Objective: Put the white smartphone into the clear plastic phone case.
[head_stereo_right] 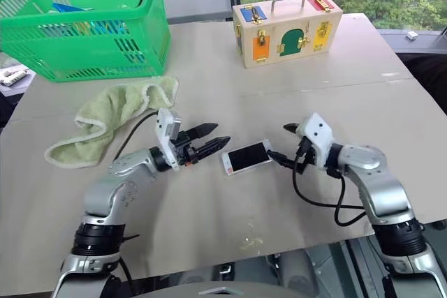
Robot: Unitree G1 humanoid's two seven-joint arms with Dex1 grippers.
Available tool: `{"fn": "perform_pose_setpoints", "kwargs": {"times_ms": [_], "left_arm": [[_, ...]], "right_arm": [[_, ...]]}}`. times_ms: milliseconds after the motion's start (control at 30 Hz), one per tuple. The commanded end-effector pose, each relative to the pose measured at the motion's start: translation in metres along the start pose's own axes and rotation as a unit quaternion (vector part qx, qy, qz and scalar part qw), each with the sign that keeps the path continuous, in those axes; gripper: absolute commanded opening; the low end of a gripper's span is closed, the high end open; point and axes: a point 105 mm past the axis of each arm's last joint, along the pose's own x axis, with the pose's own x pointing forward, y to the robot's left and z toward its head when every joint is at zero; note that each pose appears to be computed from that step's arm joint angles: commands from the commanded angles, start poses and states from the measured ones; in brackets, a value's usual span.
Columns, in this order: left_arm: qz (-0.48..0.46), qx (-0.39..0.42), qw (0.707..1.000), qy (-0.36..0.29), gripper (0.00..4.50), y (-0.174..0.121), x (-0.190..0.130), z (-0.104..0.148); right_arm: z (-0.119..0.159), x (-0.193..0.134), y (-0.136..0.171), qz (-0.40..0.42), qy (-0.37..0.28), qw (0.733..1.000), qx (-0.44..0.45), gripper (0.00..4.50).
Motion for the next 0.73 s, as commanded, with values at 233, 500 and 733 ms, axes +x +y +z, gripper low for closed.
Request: {"fn": "perform_pose_setpoints", "kwargs": {"times_ms": [233,500,733], "left_arm": [[-0.007,0.051,0.998,0.024,4.41,-0.013,-0.034,0.004],[0.032,0.032,0.998,0.043,4.41,-0.004,-0.066,-0.011],[0.032,0.029,0.998,0.053,4.41,-0.007,-0.073,-0.012]], "right_arm": [[0.005,-0.055,0.007,-0.031,0.003,1.0,-0.001,4.5],[-0.018,-0.093,0.02,-0.058,0.057,0.996,0.022,4.5],[-0.02,-0.104,0.023,-0.075,0.065,0.995,0.03,4.5]]}}
